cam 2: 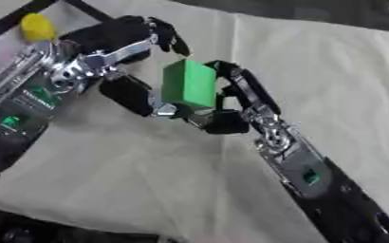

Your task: Pick up the objects with one hand, pass them to the other hand, and then place them into the box on the other side of the table.

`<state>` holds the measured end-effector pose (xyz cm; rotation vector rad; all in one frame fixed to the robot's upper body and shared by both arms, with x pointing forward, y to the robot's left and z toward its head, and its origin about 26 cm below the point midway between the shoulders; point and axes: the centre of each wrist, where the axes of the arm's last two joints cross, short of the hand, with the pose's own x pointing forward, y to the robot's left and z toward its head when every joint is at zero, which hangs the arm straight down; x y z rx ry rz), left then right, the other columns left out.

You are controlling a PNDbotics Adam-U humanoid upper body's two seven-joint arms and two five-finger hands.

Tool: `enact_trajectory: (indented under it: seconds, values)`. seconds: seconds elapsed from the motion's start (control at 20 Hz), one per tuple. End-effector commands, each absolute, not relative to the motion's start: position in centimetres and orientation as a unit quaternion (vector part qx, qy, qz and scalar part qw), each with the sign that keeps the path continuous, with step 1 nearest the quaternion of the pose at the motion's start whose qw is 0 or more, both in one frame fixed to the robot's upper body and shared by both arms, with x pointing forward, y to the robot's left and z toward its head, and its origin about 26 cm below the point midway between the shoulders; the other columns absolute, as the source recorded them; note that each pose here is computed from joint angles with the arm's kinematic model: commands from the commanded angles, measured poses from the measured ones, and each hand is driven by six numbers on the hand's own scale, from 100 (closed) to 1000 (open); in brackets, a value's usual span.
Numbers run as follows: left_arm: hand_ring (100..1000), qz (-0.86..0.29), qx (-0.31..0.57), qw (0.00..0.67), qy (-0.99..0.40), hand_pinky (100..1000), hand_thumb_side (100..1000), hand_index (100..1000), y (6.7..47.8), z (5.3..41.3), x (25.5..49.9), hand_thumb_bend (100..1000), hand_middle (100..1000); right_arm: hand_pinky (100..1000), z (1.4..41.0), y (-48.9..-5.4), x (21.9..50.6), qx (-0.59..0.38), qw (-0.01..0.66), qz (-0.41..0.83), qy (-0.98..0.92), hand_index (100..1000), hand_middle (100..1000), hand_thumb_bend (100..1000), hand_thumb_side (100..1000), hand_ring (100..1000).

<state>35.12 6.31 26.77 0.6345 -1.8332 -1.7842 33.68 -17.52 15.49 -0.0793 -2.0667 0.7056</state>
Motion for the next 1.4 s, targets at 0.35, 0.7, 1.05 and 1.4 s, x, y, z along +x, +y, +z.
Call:
enact_trajectory:
  seconds: [0.35,0.7,1.05,1.4]
  values:
    - [761,-0.649,0.238,0.233,-0.684,918,497,802,5.84,27.06,35.30,581,709,239,16.61,-17.47,33.47,-0.033,0.435,0.302,-0.848,339,373,319,100,783]
    - [743,-0.638,0.235,0.239,-0.693,904,438,771,5.72,26.74,35.52,482,683,230,16.50,-17.36,33.43,-0.031,0.434,0.309,-0.846,338,373,324,100,779]
    - [683,-0.632,0.227,0.255,-0.696,872,114,618,5.72,26.62,35.52,275,599,227,16.32,-17.39,33.50,-0.031,0.437,0.310,-0.844,338,374,329,100,779]
    - [630,-0.632,0.223,0.257,-0.696,841,142,500,5.69,26.73,35.35,197,536,245,16.19,-17.55,33.51,-0.034,0.441,0.302,-0.844,359,388,376,100,787]
